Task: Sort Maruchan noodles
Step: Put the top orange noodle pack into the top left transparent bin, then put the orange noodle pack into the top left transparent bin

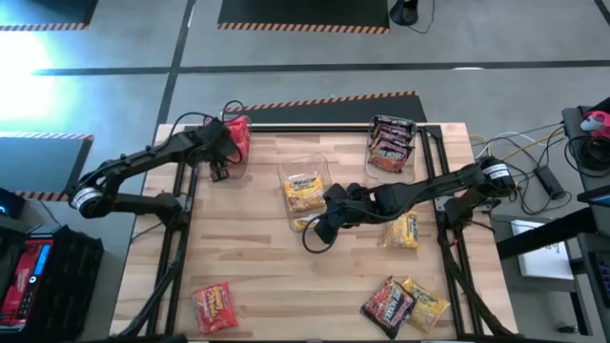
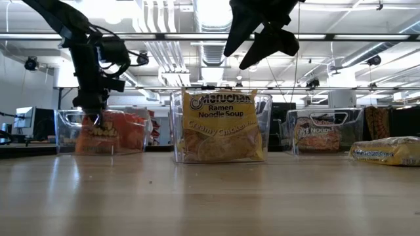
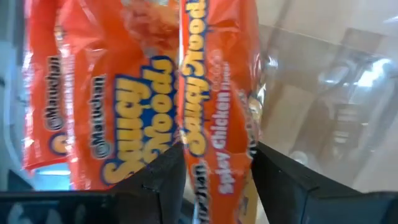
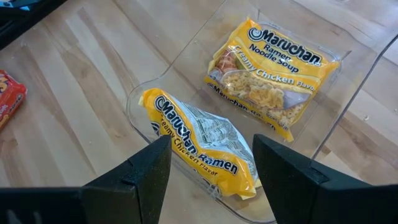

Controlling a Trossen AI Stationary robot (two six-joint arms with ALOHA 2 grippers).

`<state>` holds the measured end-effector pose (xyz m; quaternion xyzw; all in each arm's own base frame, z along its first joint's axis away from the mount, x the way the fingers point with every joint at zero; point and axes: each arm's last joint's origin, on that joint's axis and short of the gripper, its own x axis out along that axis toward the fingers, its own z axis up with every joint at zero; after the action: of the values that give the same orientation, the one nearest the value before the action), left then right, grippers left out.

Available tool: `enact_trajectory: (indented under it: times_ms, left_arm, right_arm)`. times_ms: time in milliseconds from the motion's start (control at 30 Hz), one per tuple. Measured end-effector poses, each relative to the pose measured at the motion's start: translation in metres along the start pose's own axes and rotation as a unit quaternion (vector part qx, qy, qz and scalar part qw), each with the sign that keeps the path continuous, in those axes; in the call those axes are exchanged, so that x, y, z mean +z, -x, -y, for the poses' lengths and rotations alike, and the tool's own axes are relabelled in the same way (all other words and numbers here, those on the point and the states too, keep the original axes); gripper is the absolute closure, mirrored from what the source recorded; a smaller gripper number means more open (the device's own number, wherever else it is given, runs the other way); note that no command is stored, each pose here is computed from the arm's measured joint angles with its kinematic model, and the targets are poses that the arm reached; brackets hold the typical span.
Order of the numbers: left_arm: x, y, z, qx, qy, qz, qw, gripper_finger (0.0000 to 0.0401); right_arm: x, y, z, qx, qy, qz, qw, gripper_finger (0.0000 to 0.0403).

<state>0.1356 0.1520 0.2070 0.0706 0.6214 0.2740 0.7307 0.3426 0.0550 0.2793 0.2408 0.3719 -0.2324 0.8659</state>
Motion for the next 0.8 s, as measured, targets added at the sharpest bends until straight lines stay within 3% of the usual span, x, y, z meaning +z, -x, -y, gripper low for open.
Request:
enact_trajectory:
  times_ms: [433,667,800]
  left_arm:
    - [0.011,0.016,-0.024,0.106,0.024,-0.002,0.994,0.024]
    - [0.019,0.032,-0.035,0.13,0.038,0.015,0.991,0.024]
    - [0.021,0.05,-0.037,0.103,0.08,0.049,0.99,0.024]
  right_arm:
    - [0.0,0.0,0.0,0.0,0.0,0.0,1.0,0.0188]
    - [0.0,0.0,0.0,0.0,0.0,0.0,1.0,0.0188]
    - [0.0,0.0,0.0,0.0,0.0,0.0,1.0,0.0188]
